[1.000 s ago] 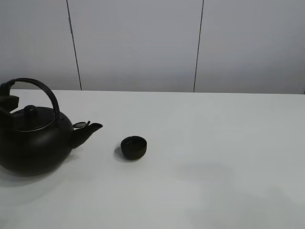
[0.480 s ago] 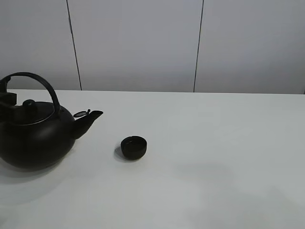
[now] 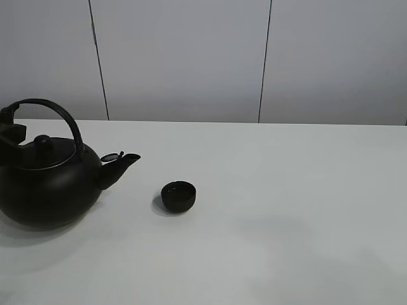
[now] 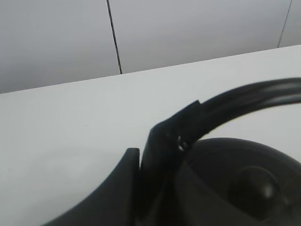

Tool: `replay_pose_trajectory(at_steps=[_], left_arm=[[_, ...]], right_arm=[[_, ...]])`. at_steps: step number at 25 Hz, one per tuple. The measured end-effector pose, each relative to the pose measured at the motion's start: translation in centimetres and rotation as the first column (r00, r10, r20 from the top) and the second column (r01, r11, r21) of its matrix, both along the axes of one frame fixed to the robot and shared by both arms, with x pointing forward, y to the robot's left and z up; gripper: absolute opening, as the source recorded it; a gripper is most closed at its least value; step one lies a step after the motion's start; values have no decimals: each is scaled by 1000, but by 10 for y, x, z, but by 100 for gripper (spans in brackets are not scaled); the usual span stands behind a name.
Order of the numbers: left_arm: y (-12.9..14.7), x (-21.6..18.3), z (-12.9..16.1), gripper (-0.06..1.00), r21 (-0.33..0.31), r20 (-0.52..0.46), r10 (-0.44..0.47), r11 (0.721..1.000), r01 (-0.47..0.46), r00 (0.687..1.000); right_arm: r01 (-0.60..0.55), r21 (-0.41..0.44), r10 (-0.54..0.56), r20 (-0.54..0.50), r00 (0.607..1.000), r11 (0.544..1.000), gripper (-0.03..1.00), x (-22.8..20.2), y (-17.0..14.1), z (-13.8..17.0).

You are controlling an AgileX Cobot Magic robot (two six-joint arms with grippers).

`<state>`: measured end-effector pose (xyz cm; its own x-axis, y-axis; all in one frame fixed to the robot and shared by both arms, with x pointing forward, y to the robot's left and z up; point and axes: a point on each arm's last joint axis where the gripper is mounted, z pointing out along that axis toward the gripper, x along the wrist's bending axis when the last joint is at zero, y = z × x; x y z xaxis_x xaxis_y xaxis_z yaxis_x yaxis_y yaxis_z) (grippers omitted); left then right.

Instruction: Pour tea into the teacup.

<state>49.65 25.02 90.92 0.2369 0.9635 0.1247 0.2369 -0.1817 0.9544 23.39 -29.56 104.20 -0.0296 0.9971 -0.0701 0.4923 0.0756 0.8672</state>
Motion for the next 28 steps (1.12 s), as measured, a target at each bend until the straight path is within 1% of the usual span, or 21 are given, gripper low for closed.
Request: replay_pose_trajectory(at_steps=[4, 7, 12, 17, 19, 21, 23, 25, 28], left_arm=[[-1, 1, -6, 11, 10, -7, -11, 1000, 11, 1000], [-2, 1, -17, 11, 15, -43, -18, 1000, 19, 999], [-2, 1, -18, 11, 16, -40, -22, 1000, 22, 999], [-2, 1, -18, 11, 2, -43, -18, 1000, 18, 999], [-2, -1, -18, 15, -16, -42, -13, 1000, 12, 999], [-1, -2, -14, 22, -52, -11, -7, 999, 6, 1000], [-1, -5, -13, 29, -77, -4, -1, 997, 0, 1000], [0, -9, -14, 31, -93, -19, 4, 996, -6, 1000], [2, -20, -12, 33, -102, -29, 6, 995, -9, 1000]], right_arm=[[0, 0, 0, 0, 1000, 1000, 49, 0, 0, 0], [0, 0, 0, 0, 1000, 1000, 49, 0, 0, 0], [0, 0, 0, 0, 1000, 1000, 49, 0, 0, 0], [0, 0, 0, 0, 1000, 1000, 49, 0, 0, 0], [0, 0, 0, 0, 1000, 1000, 49, 0, 0, 0], [0, 0, 0, 0, 1000, 1000, 49, 0, 0, 0], [0, 0, 0, 0, 1000, 1000, 49, 0, 0, 0], [0, 0, 0, 0, 1000, 1000, 49, 0, 0, 0], [0, 0, 0, 0, 1000, 1000, 49, 0, 0, 0]])
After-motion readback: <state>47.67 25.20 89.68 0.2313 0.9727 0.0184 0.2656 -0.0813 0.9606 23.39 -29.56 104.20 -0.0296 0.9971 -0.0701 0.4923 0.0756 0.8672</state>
